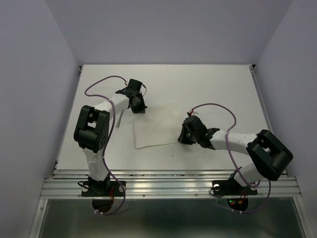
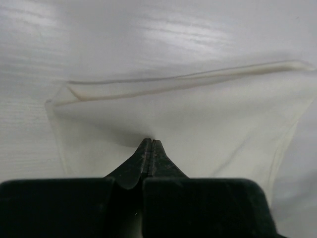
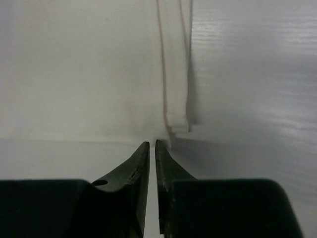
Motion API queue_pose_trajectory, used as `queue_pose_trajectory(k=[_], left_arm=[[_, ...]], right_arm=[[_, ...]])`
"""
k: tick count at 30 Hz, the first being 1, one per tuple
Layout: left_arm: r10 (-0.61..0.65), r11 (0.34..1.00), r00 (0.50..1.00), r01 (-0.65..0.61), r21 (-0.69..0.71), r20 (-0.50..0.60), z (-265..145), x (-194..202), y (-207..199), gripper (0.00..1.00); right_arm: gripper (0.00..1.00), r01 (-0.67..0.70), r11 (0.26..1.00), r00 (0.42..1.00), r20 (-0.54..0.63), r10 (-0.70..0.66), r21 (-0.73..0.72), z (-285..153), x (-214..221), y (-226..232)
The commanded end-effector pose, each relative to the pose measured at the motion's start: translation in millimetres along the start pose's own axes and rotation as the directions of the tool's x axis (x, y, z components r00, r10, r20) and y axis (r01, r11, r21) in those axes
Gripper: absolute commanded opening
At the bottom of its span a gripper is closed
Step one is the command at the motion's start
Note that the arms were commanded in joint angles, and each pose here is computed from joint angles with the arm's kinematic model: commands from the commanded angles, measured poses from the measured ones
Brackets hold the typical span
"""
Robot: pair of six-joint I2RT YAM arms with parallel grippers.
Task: Fold the napkin into a case and place the utensils inside
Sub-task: Rotate the lower triangle-folded napkin at the center of the board.
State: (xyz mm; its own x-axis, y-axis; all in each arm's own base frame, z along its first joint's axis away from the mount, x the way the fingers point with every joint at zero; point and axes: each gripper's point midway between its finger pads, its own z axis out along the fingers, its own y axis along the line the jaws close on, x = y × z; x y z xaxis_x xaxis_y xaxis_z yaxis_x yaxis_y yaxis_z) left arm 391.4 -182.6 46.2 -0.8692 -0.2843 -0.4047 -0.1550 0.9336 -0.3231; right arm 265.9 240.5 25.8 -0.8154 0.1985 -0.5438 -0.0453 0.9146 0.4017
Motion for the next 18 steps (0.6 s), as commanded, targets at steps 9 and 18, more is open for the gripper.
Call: queue_pose_trajectory(k=[9,18], left_arm=[[0.096,0.992,0.989,-0.105,0.074,0.114,-20.7,-56.2,-62.8,0.00],[0.106,0.983,0.994,-0.111,0.149,0.040,-6.8,-19.0,-94.3,0.00]], right_arm=[[0.35,-0.051,0.991,0.963,0.269,0.015,0.127,-58.5,-101.7,-34.3],[0.45,0.045,0.998,0.981,0.187,-0.054,0.053,-3.5,-157.7,-12.0]])
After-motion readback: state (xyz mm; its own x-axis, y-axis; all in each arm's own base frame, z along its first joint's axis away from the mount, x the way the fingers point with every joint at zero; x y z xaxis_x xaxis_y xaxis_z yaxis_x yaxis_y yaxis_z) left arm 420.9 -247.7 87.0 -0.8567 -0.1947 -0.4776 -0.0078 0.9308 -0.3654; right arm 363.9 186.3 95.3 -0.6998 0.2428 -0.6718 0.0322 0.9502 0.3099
